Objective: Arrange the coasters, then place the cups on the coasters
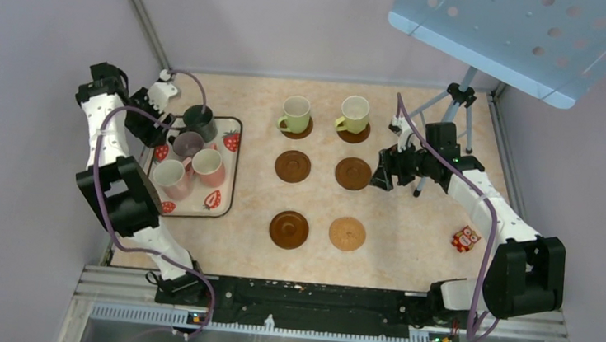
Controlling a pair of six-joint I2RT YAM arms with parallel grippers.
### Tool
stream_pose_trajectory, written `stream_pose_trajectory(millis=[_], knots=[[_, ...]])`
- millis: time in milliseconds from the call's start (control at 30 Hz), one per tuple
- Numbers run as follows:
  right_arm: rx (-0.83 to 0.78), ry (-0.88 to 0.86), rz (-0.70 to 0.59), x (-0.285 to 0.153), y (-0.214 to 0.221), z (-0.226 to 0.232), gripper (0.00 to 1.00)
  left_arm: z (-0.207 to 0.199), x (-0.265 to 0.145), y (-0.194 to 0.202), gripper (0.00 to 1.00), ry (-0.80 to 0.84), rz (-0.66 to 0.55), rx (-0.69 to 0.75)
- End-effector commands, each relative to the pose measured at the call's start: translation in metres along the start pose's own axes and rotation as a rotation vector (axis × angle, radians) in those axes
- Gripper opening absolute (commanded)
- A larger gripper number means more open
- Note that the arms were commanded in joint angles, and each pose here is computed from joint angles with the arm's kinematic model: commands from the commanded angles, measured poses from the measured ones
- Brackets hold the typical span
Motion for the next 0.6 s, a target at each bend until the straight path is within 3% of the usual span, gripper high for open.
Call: stream_pose_trajectory(millis=[0, 333, 567], knots=[[-0.028, -0.017, -0.025, 0.0, -0.006, -0.001, 0.73, 0.02, 0.007, 0.005, 0.81, 0.025, 0.004, 0.235], [-0.018, -0.014, -0.012, 0.002, -0.004, -0.003, 0.73, 0.034, 0.044, 0.009, 0.81, 0.156, -0.01, 0.536], [-0.015, -0.023, -0.007, 0.003, -0.004, -0.002, 0.73, 0.045, 0.067, 0.016, 0.83, 0.187, 0.017, 0.628]])
Point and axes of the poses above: each gripper's point midway between its finger pads, its own x axis out along the fingers, its own z axis along the line the jaws close on, y = z × x, the point moved 3 cm from there along -x, back along the fingers, and after that the axes turned 2 degrees about -x, right-handed, at the moved point
